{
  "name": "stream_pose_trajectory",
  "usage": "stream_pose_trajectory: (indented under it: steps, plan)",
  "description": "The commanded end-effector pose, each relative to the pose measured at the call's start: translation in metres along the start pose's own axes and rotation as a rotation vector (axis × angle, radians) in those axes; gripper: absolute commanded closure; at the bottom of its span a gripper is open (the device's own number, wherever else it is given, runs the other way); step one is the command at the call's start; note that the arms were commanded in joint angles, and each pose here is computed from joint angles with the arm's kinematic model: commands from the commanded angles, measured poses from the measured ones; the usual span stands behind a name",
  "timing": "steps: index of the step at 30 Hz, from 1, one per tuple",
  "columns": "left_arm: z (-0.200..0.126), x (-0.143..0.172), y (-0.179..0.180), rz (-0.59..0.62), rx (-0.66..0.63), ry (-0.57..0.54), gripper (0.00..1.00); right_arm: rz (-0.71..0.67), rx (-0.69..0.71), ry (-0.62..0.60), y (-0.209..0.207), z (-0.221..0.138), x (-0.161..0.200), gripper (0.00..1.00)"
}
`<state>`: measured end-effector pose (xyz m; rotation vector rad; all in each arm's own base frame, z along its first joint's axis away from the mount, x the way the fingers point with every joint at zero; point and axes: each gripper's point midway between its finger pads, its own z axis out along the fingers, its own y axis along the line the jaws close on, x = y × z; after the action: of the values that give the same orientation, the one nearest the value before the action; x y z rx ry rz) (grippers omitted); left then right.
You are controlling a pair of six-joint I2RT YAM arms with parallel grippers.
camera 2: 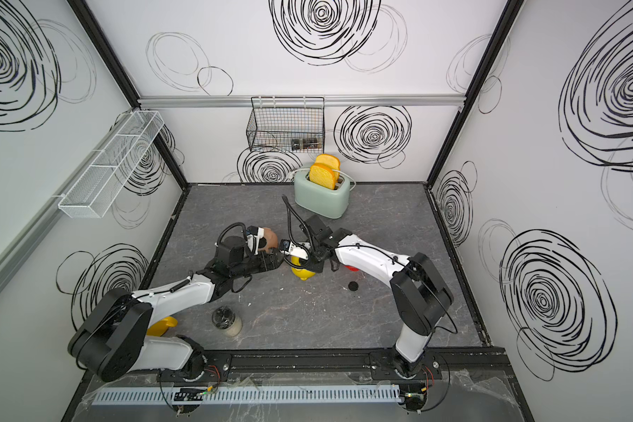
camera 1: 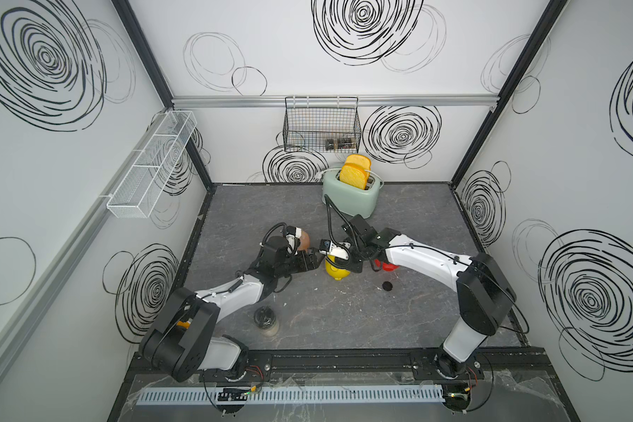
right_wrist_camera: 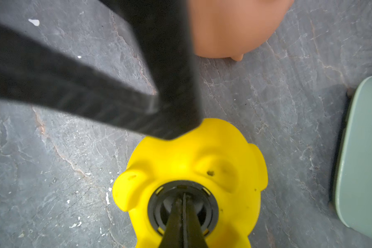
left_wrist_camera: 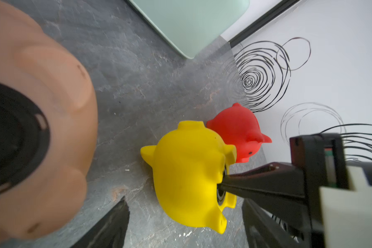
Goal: Close piggy banks
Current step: Screw the knob on the piggy bank.
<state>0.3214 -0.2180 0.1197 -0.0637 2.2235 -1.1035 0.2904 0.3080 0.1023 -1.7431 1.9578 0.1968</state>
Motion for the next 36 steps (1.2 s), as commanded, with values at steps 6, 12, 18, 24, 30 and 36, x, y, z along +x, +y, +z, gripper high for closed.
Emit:
stream_pose_trajectory:
  steps: [6,12,18,24,30,36]
  plan:
    - [0.0,-0.032,-0.024,0.014,0.068,-0.076,0.14,-0.015,-0.079,0.074,0.019,0.011,0.022,1.0]
    - [0.006,-0.033,-0.026,0.013,0.078,-0.063,0.14,-0.016,-0.082,0.074,0.019,0.012,0.023,1.0]
    - [0.011,-0.039,-0.026,0.012,0.077,-0.057,0.14,-0.016,-0.087,0.073,0.019,0.011,0.02,1.0]
    - [0.017,-0.031,-0.025,-0.01,0.117,-0.029,0.18,-0.018,-0.085,0.069,0.018,0.01,0.021,1.0]
    - [0.017,-0.027,-0.039,-0.033,0.264,-0.021,0.21,-0.019,-0.093,0.061,0.019,0.01,0.02,1.0]
    - [0.019,-0.012,-0.036,-0.068,0.311,0.009,0.21,-0.019,-0.094,0.06,0.019,0.009,0.02,1.0]
